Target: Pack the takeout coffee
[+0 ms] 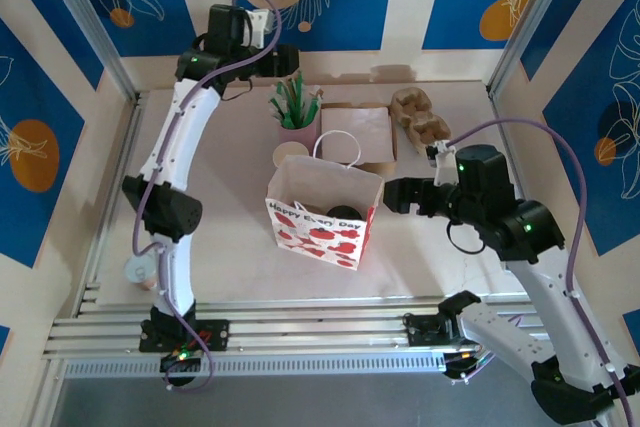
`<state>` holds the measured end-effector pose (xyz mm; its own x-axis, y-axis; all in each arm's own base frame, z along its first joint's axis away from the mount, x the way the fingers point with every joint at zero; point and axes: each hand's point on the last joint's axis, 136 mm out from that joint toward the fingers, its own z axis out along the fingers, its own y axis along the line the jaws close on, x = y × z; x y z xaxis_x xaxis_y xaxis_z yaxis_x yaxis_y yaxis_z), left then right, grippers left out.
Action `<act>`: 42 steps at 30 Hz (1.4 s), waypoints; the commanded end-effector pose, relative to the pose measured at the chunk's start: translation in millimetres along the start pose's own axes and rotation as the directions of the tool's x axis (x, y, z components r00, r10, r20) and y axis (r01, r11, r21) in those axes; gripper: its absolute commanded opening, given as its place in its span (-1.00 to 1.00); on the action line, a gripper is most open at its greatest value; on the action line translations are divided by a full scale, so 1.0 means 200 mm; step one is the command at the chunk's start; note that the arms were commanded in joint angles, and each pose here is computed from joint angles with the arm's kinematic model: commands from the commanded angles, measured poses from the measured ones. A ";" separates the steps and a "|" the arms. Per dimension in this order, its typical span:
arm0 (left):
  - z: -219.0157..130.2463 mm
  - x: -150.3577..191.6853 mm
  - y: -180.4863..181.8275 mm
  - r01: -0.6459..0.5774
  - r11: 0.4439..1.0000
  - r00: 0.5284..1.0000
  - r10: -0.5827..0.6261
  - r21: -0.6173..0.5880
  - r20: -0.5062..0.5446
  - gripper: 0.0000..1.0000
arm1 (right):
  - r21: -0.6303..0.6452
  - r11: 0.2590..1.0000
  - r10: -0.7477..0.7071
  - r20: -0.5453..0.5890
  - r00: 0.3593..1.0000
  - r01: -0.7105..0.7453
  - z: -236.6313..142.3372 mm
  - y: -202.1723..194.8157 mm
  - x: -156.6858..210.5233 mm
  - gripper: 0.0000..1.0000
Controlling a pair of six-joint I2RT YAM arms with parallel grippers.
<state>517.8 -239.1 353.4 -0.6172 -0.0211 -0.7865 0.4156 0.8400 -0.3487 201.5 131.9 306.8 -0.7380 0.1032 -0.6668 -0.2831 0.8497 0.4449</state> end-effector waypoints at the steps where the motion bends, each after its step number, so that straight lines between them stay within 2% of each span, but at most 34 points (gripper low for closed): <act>1: 0.09 0.06 -0.06 0.006 0.999 0.999 -0.005 0.037 -0.041 0.58 | -0.025 0.999 -0.026 -0.006 1.000 0.026 -0.04 0.02 0.03 0.87; 4: 0.17 0.08 -0.06 -0.032 0.999 0.999 0.032 -0.001 -0.044 0.56 | -0.044 0.999 -0.029 -0.008 1.000 0.029 -0.06 0.03 0.04 0.86; 13: 0.33 0.10 -0.01 -0.046 0.996 0.999 0.045 -0.081 -0.022 0.30 | -0.105 0.993 -0.046 0.001 0.999 0.046 -0.12 0.09 0.08 0.82; 22: 0.36 0.09 0.06 -0.060 0.984 0.998 0.061 -0.166 -0.003 -0.06 | -0.121 0.991 -0.064 -0.005 0.998 0.063 -0.11 0.11 0.10 0.81; 24: 0.36 0.09 0.05 -0.060 0.985 0.998 0.062 -0.163 0.003 -0.08 | -0.128 0.990 -0.064 -0.007 0.998 0.063 -0.11 0.11 0.10 0.81; 32: 0.37 0.07 0.04 -0.045 0.988 0.999 0.049 -0.146 0.021 -0.44 | -0.141 0.988 -0.072 -0.012 0.997 0.070 -0.11 0.13 0.12 0.80; 37: 0.38 0.08 0.03 -0.049 0.988 0.998 0.052 -0.144 0.018 -0.51 | -0.145 0.987 -0.072 -0.015 0.997 0.069 -0.11 0.13 0.13 0.79; 42: 0.36 0.07 0.02 -0.050 0.987 0.998 0.054 -0.153 0.023 -0.78 | -0.144 0.987 -0.075 -0.011 0.997 0.072 -0.12 0.13 0.14 0.79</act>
<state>557.3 -270.6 292.5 -0.6083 0.0219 -0.7934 0.3326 0.9146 -0.2298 165.9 142.5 313.8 -0.7245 0.0441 -0.6879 -0.4004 0.7854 0.4721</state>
